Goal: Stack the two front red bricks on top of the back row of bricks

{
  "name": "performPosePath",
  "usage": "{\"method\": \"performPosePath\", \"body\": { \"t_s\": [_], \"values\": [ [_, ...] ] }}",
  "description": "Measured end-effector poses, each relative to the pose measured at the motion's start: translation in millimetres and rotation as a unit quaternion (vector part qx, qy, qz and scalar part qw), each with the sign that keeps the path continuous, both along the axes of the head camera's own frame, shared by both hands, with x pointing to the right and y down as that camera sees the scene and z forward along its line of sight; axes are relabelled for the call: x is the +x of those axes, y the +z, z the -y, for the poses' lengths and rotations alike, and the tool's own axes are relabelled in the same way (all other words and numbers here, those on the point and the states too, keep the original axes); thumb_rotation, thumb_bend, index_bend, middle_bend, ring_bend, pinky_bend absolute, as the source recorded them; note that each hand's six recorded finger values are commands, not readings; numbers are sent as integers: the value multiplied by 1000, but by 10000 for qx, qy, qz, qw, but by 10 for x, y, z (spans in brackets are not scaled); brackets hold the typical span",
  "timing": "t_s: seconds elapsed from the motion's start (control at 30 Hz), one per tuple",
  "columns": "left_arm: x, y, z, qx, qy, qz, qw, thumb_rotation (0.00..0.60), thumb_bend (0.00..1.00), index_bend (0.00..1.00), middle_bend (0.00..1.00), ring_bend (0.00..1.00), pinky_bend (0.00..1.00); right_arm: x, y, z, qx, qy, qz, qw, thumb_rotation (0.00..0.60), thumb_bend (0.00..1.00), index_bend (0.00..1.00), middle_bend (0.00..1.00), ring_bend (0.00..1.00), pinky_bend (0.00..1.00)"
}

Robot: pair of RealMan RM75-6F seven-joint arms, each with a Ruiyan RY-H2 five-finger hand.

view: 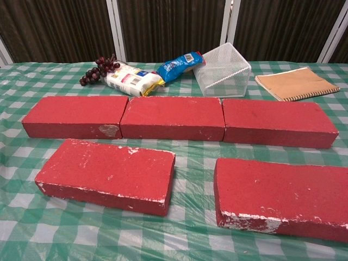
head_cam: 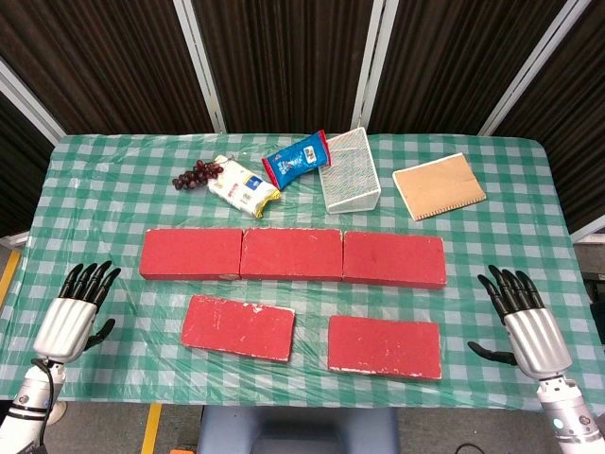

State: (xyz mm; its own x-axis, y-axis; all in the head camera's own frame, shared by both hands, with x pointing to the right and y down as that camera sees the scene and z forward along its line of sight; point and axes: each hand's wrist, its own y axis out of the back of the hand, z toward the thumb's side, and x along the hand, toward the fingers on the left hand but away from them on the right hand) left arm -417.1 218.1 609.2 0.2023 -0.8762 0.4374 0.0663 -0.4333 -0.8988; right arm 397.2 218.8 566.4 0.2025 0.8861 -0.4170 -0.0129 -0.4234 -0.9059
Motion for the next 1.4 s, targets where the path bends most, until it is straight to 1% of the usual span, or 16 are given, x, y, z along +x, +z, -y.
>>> {"method": "performPosePath", "body": {
  "t_s": [0.13, 0.23, 0.33, 0.4, 0.5, 0.57, 0.67, 0.83, 0.97, 1.07, 1.17, 1.4],
  "values": [
    [45, 7, -23, -39, 70, -57, 10000, 600, 320, 0, 0, 0, 55, -5, 9, -4, -38, -20, 17, 10000, 531, 156, 0, 0, 0, 0],
    [121, 45, -63, -202, 153, -219, 9994, 600, 311, 0, 0, 0, 55, -23, 4, -19, -60, -65, 55, 9999, 532, 156, 0, 0, 0, 0],
    [265, 99, -115, -481, 347, -466, 9971, 600, 296, 0, 0, 0, 41, -36, 14, -33, -122, -100, 93, 9998, 532, 156, 0, 0, 0, 0],
    [394, 128, -143, -713, 503, -687, 9938, 600, 282, 0, 0, 0, 11, -41, 13, -43, -166, -120, 119, 9997, 531, 156, 0, 0, 0, 0],
    [595, 144, -142, -1040, 727, -993, 9869, 600, 283, 0, 0, 0, 6, -57, -17, -64, -176, -173, 181, 9995, 531, 156, 0, 0, 0, 0],
    [766, 143, -124, -1220, 936, -1162, 9812, 600, 284, 0, 0, 0, 5, -66, -47, -85, -179, -211, 245, 9993, 531, 156, 0, 0, 0, 0],
    [1016, 136, -121, -1398, 1253, -1336, 9731, 600, 280, 0, 0, 0, 0, -68, -82, -107, -197, -239, 329, 9990, 531, 156, 0, 0, 0, 0],
    [1286, 205, -153, -1663, 1647, -1371, 9625, 600, 268, 0, 0, 0, 0, -64, -115, -127, -232, -266, 432, 9984, 531, 156, 0, 0, 0, 0],
    [1482, 336, -173, -2022, 1876, -1348, 9517, 600, 261, 0, 0, 0, 0, -51, -133, -129, -277, -265, 508, 9980, 532, 156, 0, 0, 0, 0],
    [1635, 437, -155, -2210, 1965, -1403, 9449, 600, 249, 0, 0, 0, 0, -43, -134, -125, -298, -259, 520, 9979, 532, 156, 0, 0, 0, 0],
    [1686, 511, -121, -2296, 1932, -1475, 9425, 600, 246, 0, 0, 0, 0, -40, -128, -125, -334, -255, 534, 9977, 532, 155, 0, 0, 0, 0],
    [1710, 660, -54, -2369, 1886, -1545, 9404, 600, 246, 0, 0, 0, 0, -41, -109, -115, -354, -241, 503, 9978, 531, 155, 0, 0, 0, 0]
  ]
}}
